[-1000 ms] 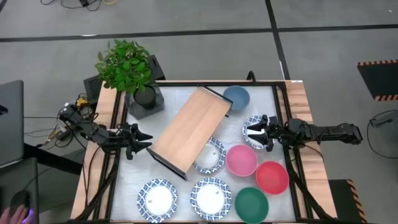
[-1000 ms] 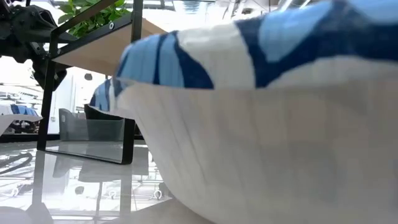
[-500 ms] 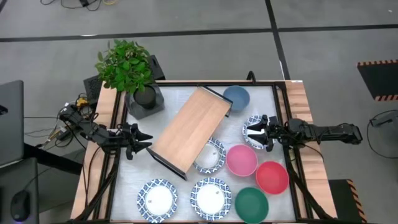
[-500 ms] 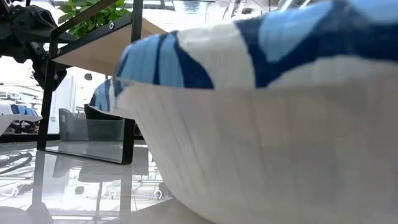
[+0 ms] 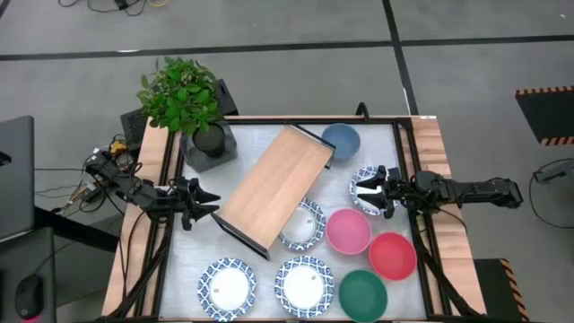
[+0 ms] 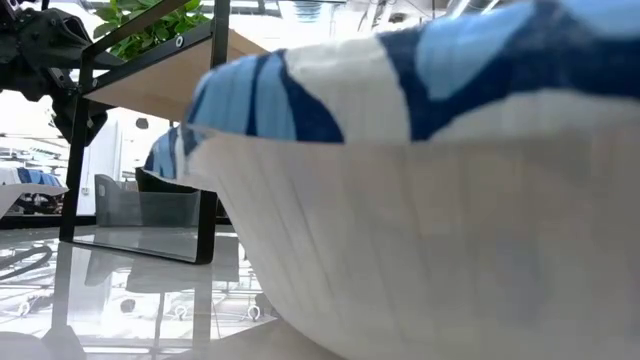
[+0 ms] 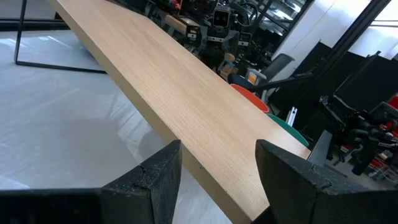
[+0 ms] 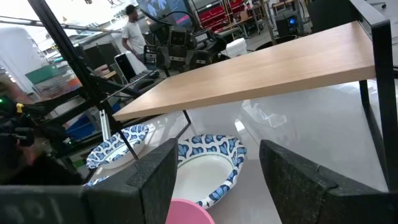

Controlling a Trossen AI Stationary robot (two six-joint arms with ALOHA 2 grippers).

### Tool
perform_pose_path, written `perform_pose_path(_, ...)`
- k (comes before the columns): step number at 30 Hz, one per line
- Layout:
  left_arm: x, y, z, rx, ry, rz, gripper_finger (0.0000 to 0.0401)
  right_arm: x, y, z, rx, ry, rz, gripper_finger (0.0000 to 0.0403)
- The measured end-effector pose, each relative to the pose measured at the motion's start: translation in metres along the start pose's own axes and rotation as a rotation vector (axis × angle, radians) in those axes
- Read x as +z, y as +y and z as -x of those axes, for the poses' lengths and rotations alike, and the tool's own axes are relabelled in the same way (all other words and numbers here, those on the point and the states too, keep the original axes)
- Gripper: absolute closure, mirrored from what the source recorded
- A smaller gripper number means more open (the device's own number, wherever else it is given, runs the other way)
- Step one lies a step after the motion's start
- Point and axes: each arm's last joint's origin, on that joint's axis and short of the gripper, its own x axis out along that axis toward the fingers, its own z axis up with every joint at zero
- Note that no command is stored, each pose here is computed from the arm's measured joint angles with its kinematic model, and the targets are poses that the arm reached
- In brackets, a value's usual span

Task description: Place and stack bowls onto a shelf

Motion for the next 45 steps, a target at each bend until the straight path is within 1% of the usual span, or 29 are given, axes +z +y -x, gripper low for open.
perform_pose_path(9,0.0,0.0,0.0,0.001,-0.001,0.0,0.0211,0.0,0.0,0.0,0.0,0.0,0.0,0.0149)
perform_pose_path(13,0.0,0.001,0.0,0.023,-0.016,0.001,0.0211,0.0,0.0,0.0,0.0,0.0,0.0,0.0149)
perform_pose_path(17,0.001,0.001,0.0,0.034,-0.023,0.042,0.0211,0.0,0.0,0.0,0.001,0.0,0.0,0.0149)
perform_pose_path(21,0.001,0.002,0.0,0.055,-0.039,0.028,0.0211,0.001,0.0,0.0,0.005,-0.012,-0.02,0.0149)
perform_pose_path(23,0.003,0.002,0.0,0.087,-0.076,0.039,0.0211,0.002,0.001,0.0,0.01,-0.023,-0.069,0.0149)
perform_pose_path(24,0.004,0.002,0.0,0.105,-0.105,0.062,0.0211,0.003,0.001,0.0,0.013,-0.028,-0.11,0.0149)
perform_pose_path(25,0.007,0.001,0.0,0.114,-0.145,0.107,0.0211,0.004,0.002,0.0,0.02,-0.038,-0.167,0.0149)
perform_pose_path(28,0.02,-0.003,0.002,0.098,-0.28,0.297,0.0211,0.006,0.003,0.0,0.039,-0.061,-0.365,0.0149)
perform_pose_path(30,0.027,-0.005,0.004,0.077,-0.346,0.375,0.0211,0.007,0.003,0.0,0.043,-0.061,-0.464,0.0149)
perform_pose_path(33,0.038,-0.008,0.008,0.06,-0.44,0.444,0.0211,0.006,0.002,0.0,0.039,-0.051,-0.532,0.0149)
perform_pose_path(35,0.043,-0.009,0.01,0.049,-0.491,0.518,0.0211,0.004,0.002,0.0,0.029,-0.035,-0.58,0.0149)
perform_pose_path(37,0.049,-0.01,0.012,0.016,-0.534,0.579,0.0211,0.004,0.001,0.0,0.025,-0.042,-0.621,0.0149)
perform_pose_path(40,0.056,-0.014,0.014,-0.049,-0.569,0.597,0.0211,0.006,-0.001,0.0,-0.015,-0.09,-0.666,0.0149)
perform_pose_path(43,0.066,-0.018,0.015,-0.047,-0.592,0.575,0.0211,0.012,-0.003,0.001,-0.037,-0.168,-0.683,0.0149)
perform_pose_path(45,0.075,-0.022,0.016,-0.035,-0.606,0.547,0.0211,0.013,-0.005,0.001,-0.067,-0.184,-0.685,0.0149)
